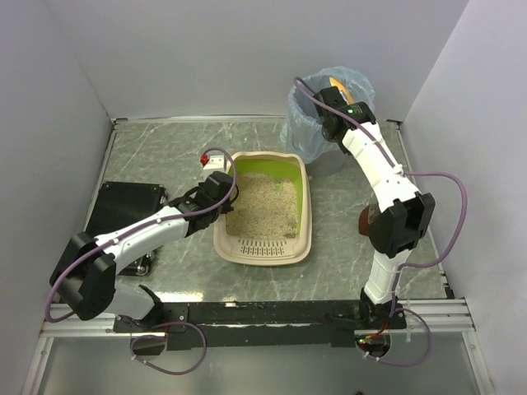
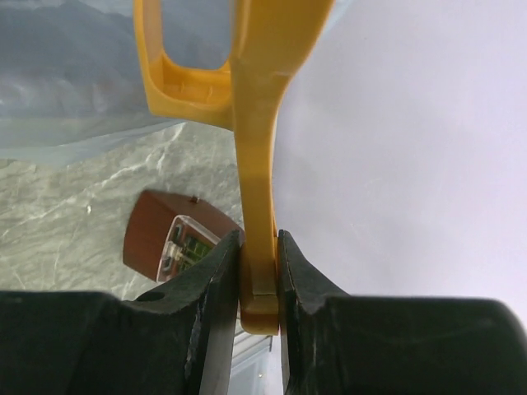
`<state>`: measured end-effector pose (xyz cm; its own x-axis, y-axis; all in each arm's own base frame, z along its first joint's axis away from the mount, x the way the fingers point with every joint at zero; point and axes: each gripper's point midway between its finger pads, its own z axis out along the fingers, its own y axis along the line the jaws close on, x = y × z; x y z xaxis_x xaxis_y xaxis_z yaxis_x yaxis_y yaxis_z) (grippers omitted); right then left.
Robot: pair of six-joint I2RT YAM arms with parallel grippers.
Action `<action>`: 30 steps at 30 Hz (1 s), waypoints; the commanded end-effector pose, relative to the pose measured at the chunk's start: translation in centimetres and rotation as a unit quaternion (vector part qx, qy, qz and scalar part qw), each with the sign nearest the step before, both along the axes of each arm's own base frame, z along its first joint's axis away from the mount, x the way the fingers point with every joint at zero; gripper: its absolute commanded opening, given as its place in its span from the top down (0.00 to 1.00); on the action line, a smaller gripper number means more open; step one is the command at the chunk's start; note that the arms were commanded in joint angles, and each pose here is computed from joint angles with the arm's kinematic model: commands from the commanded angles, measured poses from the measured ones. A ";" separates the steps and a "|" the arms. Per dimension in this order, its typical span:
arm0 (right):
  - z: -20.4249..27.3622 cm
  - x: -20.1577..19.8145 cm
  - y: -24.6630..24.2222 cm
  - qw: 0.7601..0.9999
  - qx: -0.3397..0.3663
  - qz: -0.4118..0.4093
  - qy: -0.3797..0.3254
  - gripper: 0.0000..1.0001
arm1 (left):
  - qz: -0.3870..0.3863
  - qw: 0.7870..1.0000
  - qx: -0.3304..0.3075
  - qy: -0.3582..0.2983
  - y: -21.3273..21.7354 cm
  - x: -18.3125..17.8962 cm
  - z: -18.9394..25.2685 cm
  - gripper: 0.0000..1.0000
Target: Clean the litter box
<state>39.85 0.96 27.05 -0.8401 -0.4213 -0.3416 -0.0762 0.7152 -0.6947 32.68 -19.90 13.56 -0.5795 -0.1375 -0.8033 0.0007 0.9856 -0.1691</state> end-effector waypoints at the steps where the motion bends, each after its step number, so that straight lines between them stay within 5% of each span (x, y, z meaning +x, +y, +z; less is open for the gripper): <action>1: 4.3 0.1 -0.2 0.998 0.016 0.008 -0.062 1.00 | 0.021 0.963 -0.209 -0.167 -3.5 3.4 13.3 0.99; 6: 7.9 0.1 2.3 0.981 0.125 0.049 -0.137 1.00 | 0.014 0.963 -0.200 -0.179 -3.3 3.4 13.7 0.99; 12: 9.5 -3.4 8.9 0.921 0.323 0.164 -0.144 1.00 | -0.067 0.962 -0.135 -0.226 -3.9 3.6 14.5 0.99; 18: 8.1 -10.3 16.7 0.801 0.512 0.304 -0.065 1.00 | -0.116 0.958 -0.099 -0.241 -4.2 4.2 13.9 0.99; 19: 8.8 -12.5 18.7 0.753 0.558 0.346 -0.038 1.00 | -0.129 0.956 -0.096 -0.245 -4.4 4.1 14.0 0.99; 23: 4.9 -17.1 20.8 0.689 0.641 0.326 0.090 1.00 | -0.201 0.940 -0.037 -0.272 -5.5 4.2 14.8 0.99; 26: 1.9 -18.9 20.9 0.675 0.664 0.295 0.129 1.00 | -0.250 0.927 0.002 -0.280 -6.6 4.8 14.6 0.99; 30: -0.8 -20.2 19.9 0.690 0.665 0.248 0.142 1.00 | -0.341 0.901 0.063 -0.261 -8.3 6.0 12.8 0.99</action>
